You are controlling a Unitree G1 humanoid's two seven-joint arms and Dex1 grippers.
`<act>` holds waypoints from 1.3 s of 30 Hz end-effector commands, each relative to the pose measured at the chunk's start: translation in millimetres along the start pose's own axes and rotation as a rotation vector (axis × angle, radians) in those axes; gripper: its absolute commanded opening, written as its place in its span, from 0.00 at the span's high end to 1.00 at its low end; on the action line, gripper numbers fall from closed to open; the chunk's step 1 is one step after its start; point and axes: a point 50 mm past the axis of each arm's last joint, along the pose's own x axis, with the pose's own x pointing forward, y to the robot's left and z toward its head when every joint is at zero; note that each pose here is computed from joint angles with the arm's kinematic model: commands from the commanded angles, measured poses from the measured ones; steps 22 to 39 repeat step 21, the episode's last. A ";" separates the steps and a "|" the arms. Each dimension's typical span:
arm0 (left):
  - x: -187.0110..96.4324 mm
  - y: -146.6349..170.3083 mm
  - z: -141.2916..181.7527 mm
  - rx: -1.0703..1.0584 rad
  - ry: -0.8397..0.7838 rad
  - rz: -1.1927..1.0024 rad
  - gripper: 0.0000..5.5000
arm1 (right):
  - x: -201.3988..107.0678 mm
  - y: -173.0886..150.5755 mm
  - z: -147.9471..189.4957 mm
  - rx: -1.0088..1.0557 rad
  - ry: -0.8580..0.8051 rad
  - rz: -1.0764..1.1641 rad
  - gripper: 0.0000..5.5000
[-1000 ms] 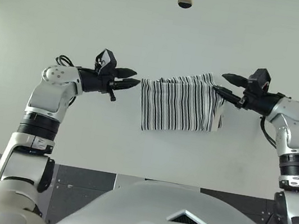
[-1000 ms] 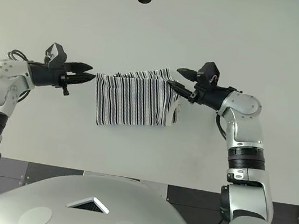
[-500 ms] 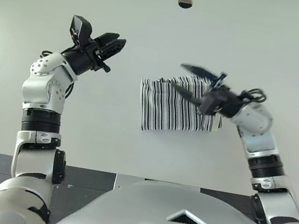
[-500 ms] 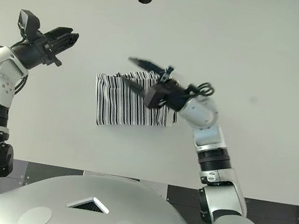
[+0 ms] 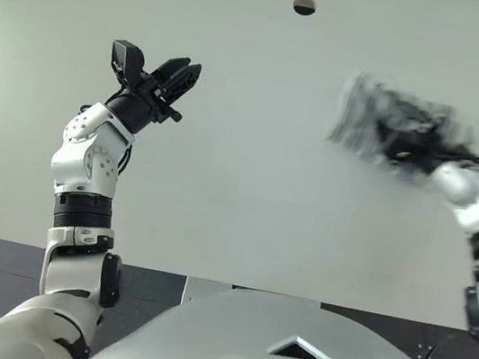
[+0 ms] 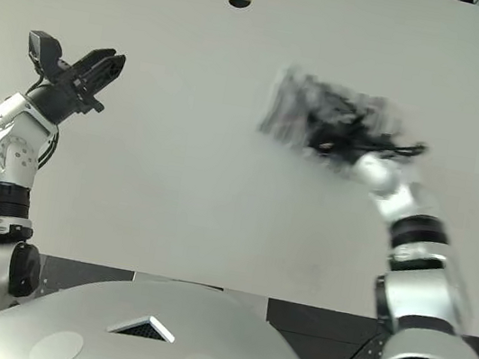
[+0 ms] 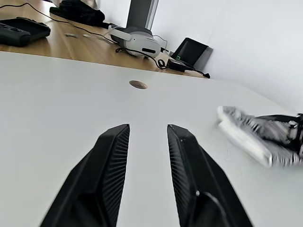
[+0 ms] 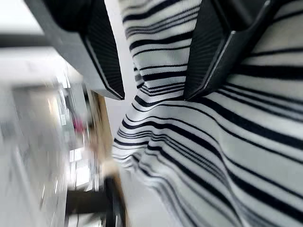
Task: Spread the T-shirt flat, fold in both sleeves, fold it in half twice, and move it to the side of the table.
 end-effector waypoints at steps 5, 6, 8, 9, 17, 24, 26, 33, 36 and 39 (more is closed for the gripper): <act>6.2 -5.5 13.9 -0.012 -0.144 0.021 0.73 | -56.2 22.2 -77.7 0.158 0.491 0.066 0.58; 6.4 -5.1 13.4 -0.009 -0.142 0.019 0.73 | -50.2 21.1 -73.6 0.167 0.470 0.042 0.58; 4.7 -3.4 15.3 -0.003 -0.152 0.022 0.73 | -42.2 9.2 -67.5 0.165 0.426 -0.064 0.58; 2.6 -2.9 19.1 0.016 -0.170 0.033 0.73 | -40.4 -13.4 -64.0 0.111 0.382 -0.204 0.58; -8.6 -51.0 97.5 0.383 -0.552 0.294 0.73 | -14.4 -123.4 105.2 -0.294 -0.224 -0.975 0.58; 34.1 -69.3 103.5 0.416 -0.713 0.322 0.73 | 46.8 -96.1 163.7 0.409 -0.472 -0.895 0.58; 34.1 -69.3 103.5 0.416 -0.713 0.322 0.73 | 46.8 -96.1 163.7 0.409 -0.472 -0.895 0.58; 34.1 -69.3 103.5 0.416 -0.713 0.322 0.73 | 46.8 -96.1 163.7 0.409 -0.472 -0.895 0.58; 34.1 -69.3 103.5 0.416 -0.713 0.322 0.73 | 46.8 -96.1 163.7 0.409 -0.472 -0.895 0.58; 34.1 -69.3 103.5 0.416 -0.713 0.322 0.73 | 46.8 -96.1 163.7 0.409 -0.472 -0.895 0.58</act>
